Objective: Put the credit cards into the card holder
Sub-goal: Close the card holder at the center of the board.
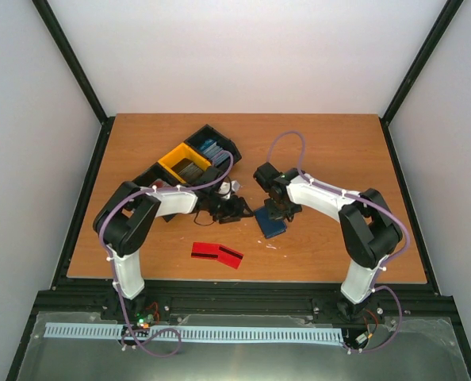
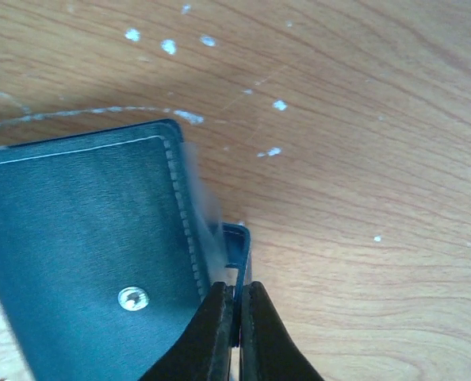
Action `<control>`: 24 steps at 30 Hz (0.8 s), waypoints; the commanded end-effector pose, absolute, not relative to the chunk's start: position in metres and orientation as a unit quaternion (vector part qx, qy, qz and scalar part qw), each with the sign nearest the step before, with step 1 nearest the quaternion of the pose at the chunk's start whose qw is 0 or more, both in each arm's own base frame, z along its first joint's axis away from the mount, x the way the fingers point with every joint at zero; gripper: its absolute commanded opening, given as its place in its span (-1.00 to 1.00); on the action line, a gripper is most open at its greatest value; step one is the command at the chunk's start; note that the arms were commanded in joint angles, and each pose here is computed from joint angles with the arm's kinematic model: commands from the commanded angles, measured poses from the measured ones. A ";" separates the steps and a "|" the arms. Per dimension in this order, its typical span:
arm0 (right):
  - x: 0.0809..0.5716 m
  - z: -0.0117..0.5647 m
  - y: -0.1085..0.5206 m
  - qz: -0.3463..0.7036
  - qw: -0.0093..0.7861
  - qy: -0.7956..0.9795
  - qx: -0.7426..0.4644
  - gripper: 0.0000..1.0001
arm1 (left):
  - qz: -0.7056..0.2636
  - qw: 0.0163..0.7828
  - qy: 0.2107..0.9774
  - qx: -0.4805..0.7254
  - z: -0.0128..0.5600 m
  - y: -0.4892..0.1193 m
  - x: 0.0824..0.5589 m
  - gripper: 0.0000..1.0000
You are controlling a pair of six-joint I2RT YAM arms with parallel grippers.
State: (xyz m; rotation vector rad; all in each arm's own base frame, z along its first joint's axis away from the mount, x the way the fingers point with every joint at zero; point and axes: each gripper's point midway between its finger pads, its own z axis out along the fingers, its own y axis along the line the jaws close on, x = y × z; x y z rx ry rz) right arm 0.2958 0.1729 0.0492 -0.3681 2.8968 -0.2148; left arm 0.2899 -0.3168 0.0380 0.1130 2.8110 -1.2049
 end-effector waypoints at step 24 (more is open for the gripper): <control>0.291 0.068 0.216 0.172 0.114 0.977 -0.058 -0.94 | -0.203 -0.006 0.979 -0.009 -0.025 -0.301 0.289 -0.26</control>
